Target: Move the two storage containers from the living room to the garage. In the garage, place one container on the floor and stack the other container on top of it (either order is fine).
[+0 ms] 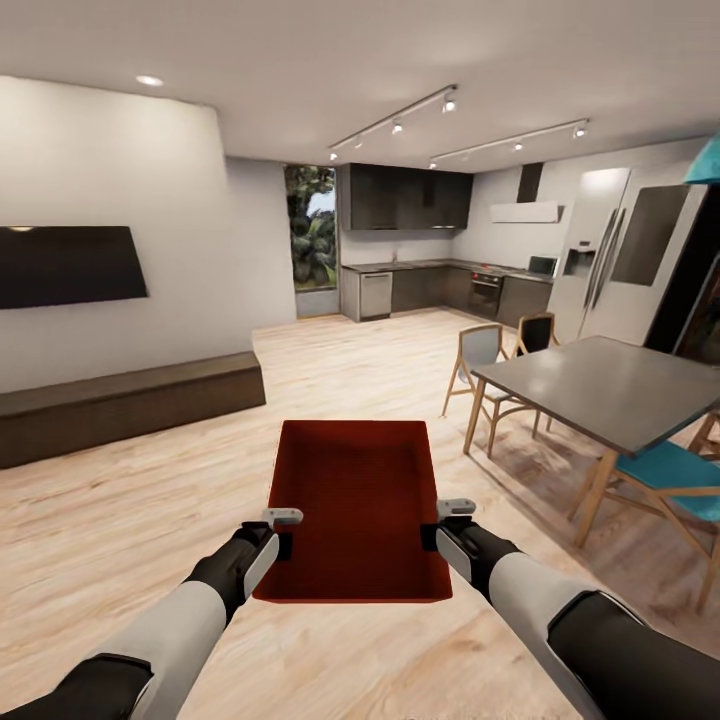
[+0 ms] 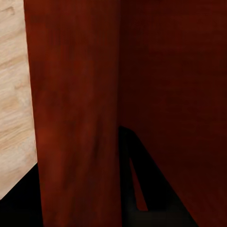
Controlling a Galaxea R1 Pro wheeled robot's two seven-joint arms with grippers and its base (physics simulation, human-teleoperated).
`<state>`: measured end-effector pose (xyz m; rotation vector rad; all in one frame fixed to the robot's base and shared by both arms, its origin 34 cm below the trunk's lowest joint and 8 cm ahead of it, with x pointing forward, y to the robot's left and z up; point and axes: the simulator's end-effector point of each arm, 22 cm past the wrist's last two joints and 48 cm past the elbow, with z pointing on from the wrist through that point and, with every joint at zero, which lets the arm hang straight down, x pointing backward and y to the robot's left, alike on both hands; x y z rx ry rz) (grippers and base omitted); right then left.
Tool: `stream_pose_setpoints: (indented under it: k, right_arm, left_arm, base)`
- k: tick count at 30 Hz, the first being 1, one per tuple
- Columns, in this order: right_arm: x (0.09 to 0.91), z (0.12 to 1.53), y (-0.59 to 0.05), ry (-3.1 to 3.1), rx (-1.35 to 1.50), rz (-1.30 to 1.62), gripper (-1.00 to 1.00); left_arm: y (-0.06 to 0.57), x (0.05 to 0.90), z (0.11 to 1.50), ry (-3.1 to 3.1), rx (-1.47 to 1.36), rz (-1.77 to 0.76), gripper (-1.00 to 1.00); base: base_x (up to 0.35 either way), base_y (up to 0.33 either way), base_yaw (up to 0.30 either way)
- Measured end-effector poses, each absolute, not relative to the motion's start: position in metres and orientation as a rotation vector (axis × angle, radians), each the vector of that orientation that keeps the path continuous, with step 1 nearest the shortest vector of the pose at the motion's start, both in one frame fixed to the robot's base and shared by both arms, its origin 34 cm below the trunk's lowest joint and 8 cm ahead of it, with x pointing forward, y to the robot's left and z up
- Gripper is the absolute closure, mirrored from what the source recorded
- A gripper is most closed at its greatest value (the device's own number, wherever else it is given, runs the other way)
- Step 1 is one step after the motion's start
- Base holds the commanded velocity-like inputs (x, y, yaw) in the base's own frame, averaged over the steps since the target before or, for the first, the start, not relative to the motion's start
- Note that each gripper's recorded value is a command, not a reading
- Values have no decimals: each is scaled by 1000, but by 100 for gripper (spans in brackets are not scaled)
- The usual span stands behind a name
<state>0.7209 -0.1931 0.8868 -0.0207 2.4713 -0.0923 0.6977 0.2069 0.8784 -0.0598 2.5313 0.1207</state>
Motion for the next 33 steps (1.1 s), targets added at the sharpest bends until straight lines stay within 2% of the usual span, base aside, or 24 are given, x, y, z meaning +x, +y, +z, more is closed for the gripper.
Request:
stream_pose_setpoints:
  k: [33]
  right_arm:
    - [720, 886, -193, 2473, -22, -93, 100]
  left_arm:
    - [207, 697, 878, 2533, -60, 120, 100]
  base:
    - [0, 0, -289]
